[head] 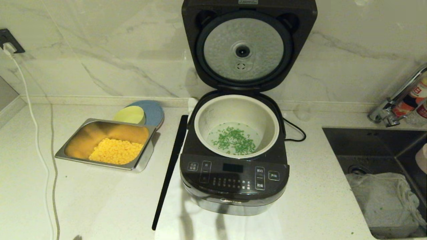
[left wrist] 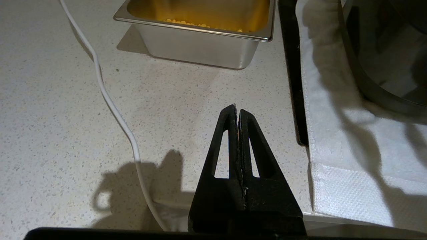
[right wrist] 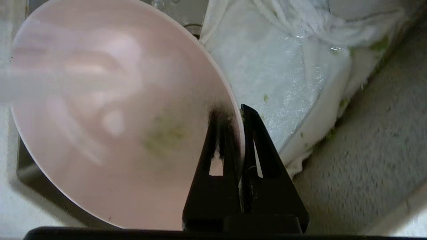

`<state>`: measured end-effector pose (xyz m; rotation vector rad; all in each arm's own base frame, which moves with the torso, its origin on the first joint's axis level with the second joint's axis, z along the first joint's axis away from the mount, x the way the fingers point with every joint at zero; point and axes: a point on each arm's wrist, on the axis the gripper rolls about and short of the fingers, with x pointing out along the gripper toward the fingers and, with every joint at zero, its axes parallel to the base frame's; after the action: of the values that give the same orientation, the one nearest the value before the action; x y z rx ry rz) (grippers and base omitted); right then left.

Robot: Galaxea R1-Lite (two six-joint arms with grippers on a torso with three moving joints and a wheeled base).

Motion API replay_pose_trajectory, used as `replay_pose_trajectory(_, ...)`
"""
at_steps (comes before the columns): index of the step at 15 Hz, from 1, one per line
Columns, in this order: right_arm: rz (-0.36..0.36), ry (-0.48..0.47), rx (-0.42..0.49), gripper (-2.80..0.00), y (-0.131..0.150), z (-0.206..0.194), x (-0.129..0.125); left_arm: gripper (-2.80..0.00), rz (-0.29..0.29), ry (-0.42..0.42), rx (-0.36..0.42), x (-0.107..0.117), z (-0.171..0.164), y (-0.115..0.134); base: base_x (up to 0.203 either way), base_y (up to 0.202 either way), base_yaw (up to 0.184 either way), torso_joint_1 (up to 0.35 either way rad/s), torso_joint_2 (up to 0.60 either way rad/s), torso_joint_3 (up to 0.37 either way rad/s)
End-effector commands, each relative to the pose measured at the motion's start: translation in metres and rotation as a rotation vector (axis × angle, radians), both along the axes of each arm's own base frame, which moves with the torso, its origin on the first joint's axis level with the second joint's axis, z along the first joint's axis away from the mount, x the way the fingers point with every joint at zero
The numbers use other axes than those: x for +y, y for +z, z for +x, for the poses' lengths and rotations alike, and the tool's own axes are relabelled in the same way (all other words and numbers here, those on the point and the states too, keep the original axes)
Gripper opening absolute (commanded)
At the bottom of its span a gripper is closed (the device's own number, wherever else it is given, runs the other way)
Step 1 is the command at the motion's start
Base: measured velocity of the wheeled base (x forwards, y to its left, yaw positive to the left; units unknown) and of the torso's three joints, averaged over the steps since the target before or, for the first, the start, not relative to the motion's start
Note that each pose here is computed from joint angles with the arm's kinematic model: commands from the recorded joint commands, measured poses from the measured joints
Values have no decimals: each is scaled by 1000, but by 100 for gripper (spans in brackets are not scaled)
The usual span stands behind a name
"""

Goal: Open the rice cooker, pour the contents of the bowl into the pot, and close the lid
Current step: Fill a bowl with water from the tap

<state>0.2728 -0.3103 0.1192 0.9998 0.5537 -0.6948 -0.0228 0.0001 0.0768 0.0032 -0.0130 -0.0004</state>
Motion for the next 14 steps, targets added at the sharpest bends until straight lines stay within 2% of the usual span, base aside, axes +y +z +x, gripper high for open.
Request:
replay_pose_trajectory(1, 12, 2, 4, -280, -11, 7, -7, -280, 0, 0, 8, 0, 1, -2, 0, 0, 0, 0, 0, 0)
replay_pose_trajectory(10, 17, 12, 3, -280, -16, 17, -8, -280, 0, 0, 8, 0, 1, -2, 0, 0, 0, 0, 0, 0)
replay_pose_trajectory(12, 17, -7, 7, -280, -12, 17, -4, -280, 0, 0, 8, 0, 1, -2, 0, 0, 0, 0, 0, 0)
replay_pose_trajectory(14, -19, -19, 45, -280, -6, 20, 11, -280, 0, 0, 8, 0, 1, -2, 0, 0, 0, 0, 0, 0)
